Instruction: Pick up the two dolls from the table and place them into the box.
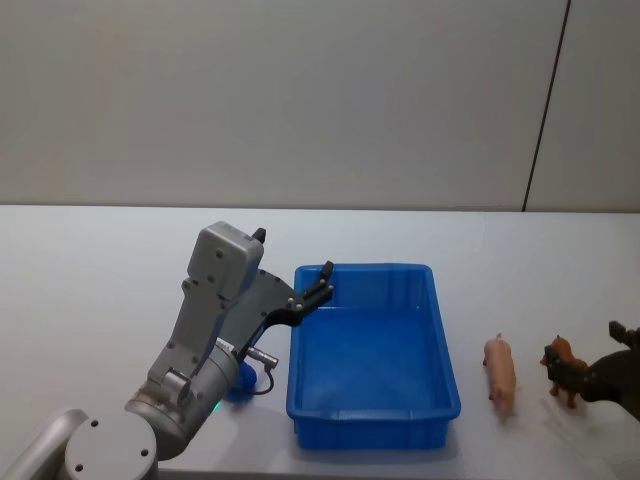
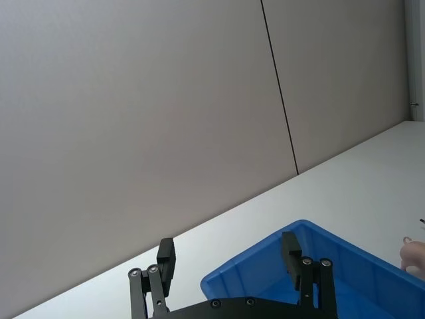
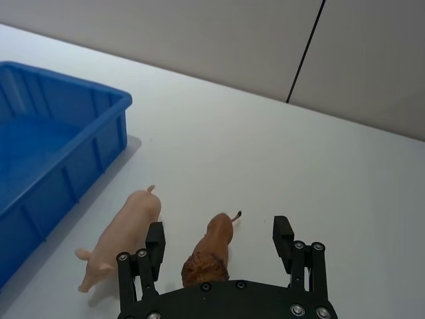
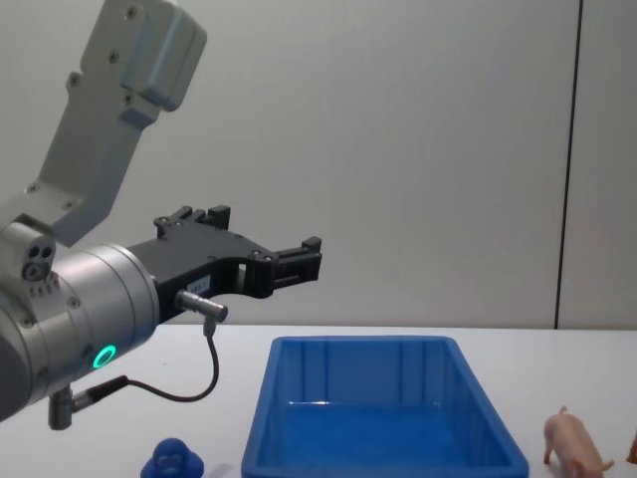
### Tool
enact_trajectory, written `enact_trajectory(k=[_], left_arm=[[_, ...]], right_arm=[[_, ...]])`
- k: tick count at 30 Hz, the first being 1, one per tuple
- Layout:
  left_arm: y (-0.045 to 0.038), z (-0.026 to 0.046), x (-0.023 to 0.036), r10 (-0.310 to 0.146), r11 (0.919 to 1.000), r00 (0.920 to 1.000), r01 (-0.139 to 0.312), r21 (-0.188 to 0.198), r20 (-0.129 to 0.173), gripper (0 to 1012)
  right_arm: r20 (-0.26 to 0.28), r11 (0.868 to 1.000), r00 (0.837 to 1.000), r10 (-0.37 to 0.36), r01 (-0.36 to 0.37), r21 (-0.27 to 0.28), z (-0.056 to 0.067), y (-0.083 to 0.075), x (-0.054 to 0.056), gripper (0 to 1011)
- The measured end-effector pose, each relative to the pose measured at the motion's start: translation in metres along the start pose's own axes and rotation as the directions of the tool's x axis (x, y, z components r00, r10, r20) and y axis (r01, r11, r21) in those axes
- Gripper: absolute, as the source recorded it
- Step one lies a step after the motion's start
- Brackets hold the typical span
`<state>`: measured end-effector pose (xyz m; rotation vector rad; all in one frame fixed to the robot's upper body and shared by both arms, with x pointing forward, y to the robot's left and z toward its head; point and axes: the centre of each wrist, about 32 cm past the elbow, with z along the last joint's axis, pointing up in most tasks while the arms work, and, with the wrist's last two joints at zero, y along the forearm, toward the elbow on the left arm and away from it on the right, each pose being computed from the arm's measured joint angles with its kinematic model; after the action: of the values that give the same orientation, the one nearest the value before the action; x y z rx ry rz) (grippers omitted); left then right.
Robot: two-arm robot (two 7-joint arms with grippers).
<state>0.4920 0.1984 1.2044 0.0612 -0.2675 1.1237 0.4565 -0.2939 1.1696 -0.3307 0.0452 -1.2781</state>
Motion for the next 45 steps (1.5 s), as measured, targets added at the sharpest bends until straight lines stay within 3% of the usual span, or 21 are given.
enact_trajectory(k=[13,20,27,34,45], left_arm=[[0.0000,0.0000,0.0000,0.000,1.0000,1.0000,0.000,0.000,0.000,1002],[0.0000,0.0000,0.0000,0.000,1.0000,1.0000,0.000,0.000,0.000,1002],[0.0000,0.0000,0.0000,0.000,1.0000,1.0000,0.000,0.000,0.000,1002],[0.0000,0.0000,0.0000,0.000,1.0000,1.0000,0.000,0.000,0.000,1002],[0.0000,0.0000,0.0000,0.000,1.0000,1.0000,0.000,0.000,0.000,1002]], right_arm=[[-0.001,0.995,1.000,0.027,-0.027,-0.091,-0.006,0.009,-0.002,994],[-0.010,0.991,0.999,0.034,-0.036,-0.127,-0.007,0.014,-0.002,865],[-0.017,0.989,0.999,0.038,-0.040,-0.142,-0.008,0.016,-0.002,623],[-0.018,0.989,0.999,0.038,-0.040,-0.141,-0.008,0.016,-0.002,441],[0.005,0.998,1.000,0.023,-0.022,-0.066,-0.003,0.015,-0.003,437]])
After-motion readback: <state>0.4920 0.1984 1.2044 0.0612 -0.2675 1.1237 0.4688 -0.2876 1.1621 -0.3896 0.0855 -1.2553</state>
